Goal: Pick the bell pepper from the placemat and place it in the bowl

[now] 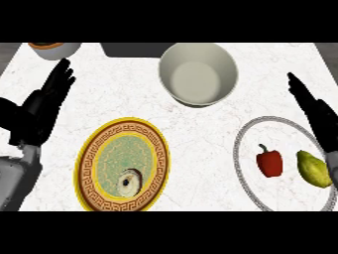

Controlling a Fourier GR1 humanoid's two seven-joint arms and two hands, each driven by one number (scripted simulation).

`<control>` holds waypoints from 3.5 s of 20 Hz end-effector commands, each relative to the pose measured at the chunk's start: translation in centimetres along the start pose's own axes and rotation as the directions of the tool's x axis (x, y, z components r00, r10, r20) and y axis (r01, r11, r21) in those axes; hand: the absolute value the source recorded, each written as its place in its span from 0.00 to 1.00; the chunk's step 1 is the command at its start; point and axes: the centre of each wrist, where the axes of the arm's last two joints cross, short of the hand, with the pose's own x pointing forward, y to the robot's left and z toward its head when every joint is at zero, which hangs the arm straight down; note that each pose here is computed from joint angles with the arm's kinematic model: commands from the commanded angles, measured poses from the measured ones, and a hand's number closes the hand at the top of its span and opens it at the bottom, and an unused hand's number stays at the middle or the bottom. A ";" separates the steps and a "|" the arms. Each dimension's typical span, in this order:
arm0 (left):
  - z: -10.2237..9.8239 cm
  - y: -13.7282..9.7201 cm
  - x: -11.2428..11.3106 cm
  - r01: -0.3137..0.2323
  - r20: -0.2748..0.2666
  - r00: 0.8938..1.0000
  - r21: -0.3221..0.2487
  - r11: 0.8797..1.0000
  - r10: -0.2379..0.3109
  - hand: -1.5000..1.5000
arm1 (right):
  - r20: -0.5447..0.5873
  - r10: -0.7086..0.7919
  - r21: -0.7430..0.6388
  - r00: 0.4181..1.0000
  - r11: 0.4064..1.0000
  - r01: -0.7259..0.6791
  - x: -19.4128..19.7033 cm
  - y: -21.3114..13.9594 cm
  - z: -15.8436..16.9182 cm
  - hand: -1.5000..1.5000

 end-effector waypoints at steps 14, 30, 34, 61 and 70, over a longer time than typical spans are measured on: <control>1.8 6.4 -1.4 -0.072 0.140 0.989 0.232 0.970 0.040 0.50 | 0.597 -0.051 0.129 0.801 0.991 -0.032 0.4 12.9 10.5 0.00; 2.0 6.3 -2.2 -0.072 0.137 0.990 0.221 0.973 0.042 0.50 | 0.292 0.632 0.183 0.718 0.700 -0.690 10.2 -0.6 15.0 0.00; 1.8 6.9 -1.0 -0.082 0.142 0.989 0.223 0.971 0.051 0.50 | 0.261 0.679 0.323 0.686 0.608 -0.725 11.8 -1.5 15.1 0.00; 1.2 7.2 -2.0 -0.091 0.158 0.986 0.219 0.971 0.057 0.50 | 0.132 0.750 0.451 0.648 0.537 -0.713 1.5 1.5 8.9 0.00; 0.4 5.5 -2.4 -0.089 0.140 0.988 0.225 0.970 0.059 0.50 | 0.192 0.702 0.428 0.686 0.569 -0.702 -0.5 0.7 6.5 0.00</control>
